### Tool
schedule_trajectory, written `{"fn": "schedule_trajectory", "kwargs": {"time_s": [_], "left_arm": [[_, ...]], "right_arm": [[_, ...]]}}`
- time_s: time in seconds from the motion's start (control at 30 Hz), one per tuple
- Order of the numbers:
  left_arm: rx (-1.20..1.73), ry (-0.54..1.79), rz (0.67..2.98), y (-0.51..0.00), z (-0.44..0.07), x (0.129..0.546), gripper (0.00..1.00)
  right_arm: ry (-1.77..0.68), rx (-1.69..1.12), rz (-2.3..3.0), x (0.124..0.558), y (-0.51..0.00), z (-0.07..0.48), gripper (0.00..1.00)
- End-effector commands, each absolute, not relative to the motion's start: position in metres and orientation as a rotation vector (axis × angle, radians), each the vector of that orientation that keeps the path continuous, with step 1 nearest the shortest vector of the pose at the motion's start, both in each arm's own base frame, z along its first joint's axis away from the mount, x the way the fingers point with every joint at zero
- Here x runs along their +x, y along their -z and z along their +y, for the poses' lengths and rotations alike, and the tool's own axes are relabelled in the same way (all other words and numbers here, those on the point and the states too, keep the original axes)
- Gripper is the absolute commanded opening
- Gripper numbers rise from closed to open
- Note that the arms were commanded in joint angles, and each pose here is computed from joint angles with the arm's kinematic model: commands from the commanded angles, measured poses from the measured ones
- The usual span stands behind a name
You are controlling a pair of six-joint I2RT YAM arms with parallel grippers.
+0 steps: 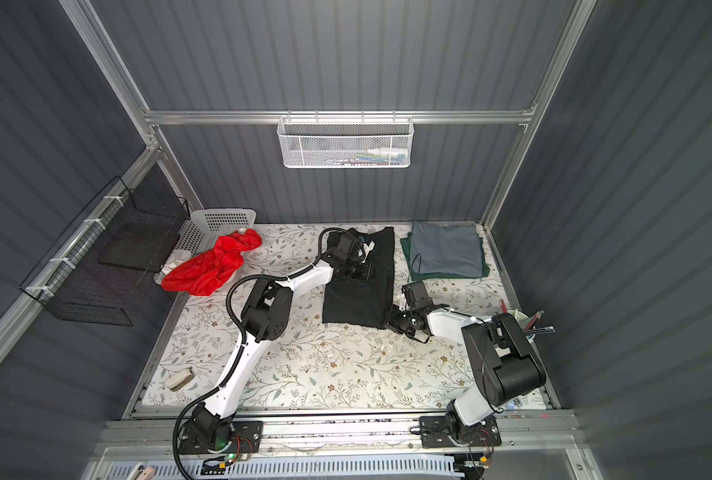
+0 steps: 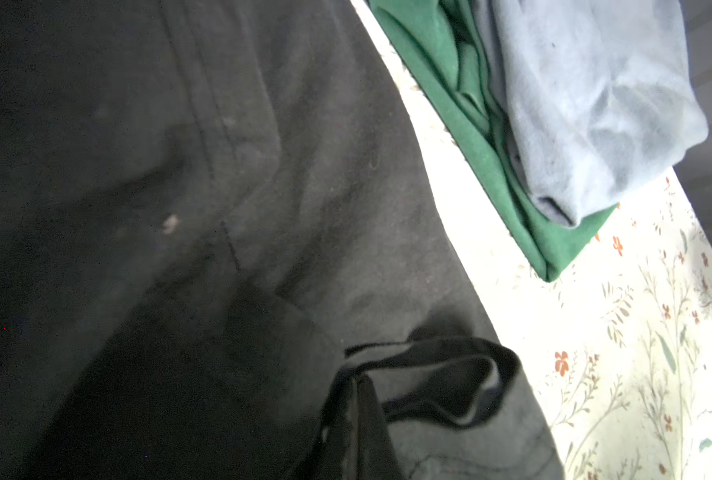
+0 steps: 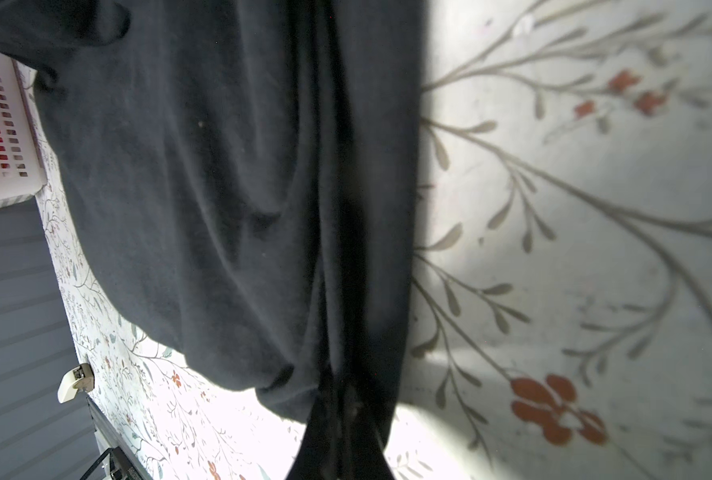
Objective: Fold and stack the t-shirts
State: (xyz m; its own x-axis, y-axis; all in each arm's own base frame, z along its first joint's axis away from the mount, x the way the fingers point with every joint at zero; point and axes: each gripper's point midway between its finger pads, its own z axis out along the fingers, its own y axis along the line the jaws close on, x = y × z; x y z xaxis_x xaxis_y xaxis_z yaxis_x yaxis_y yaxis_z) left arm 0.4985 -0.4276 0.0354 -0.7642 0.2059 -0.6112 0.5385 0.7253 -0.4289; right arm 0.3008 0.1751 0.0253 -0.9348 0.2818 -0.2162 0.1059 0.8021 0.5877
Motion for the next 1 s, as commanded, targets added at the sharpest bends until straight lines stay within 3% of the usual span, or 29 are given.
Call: {"fn": "schedule_trajectory", "kwargs": {"time_s": [0.0,0.3,0.5,0.53,0.67,0.77,0.83,0.97], "left_arm": [[0.414,0.633,2.488,0.015,-0.379,0.526,0.0],[0.399,0.627,2.481,0.017,-0.379,0.529,0.0],[0.43,0.72,2.443,-0.008,-0.39,0.525,0.0],[0.425,0.714,2.43,-0.013,-0.389,0.525,0.08],[0.422,0.684,2.359,-0.041,-0.383,0.534,0.59],[0.376,0.581,2.34,-0.061,-0.37,0.545,0.88],[0.377,0.532,2.307,-0.081,-0.363,0.549,0.99],[0.402,0.457,2.245,-0.118,-0.349,0.547,1.0]], "right_arm": [[-0.846,0.35,2.794,0.272,-0.01,0.17,0.0],[-0.867,0.399,2.78,0.264,-0.007,0.168,0.0],[-0.881,0.415,2.765,0.271,-0.011,0.171,0.0],[-0.889,0.421,2.759,0.272,-0.012,0.171,0.0],[-0.903,0.429,2.75,0.274,-0.013,0.173,0.0],[-0.895,0.455,2.751,0.272,-0.011,0.17,0.0],[-0.894,0.472,2.744,0.272,-0.011,0.169,0.0],[-0.893,0.495,2.716,0.273,-0.015,0.167,0.02]]}}
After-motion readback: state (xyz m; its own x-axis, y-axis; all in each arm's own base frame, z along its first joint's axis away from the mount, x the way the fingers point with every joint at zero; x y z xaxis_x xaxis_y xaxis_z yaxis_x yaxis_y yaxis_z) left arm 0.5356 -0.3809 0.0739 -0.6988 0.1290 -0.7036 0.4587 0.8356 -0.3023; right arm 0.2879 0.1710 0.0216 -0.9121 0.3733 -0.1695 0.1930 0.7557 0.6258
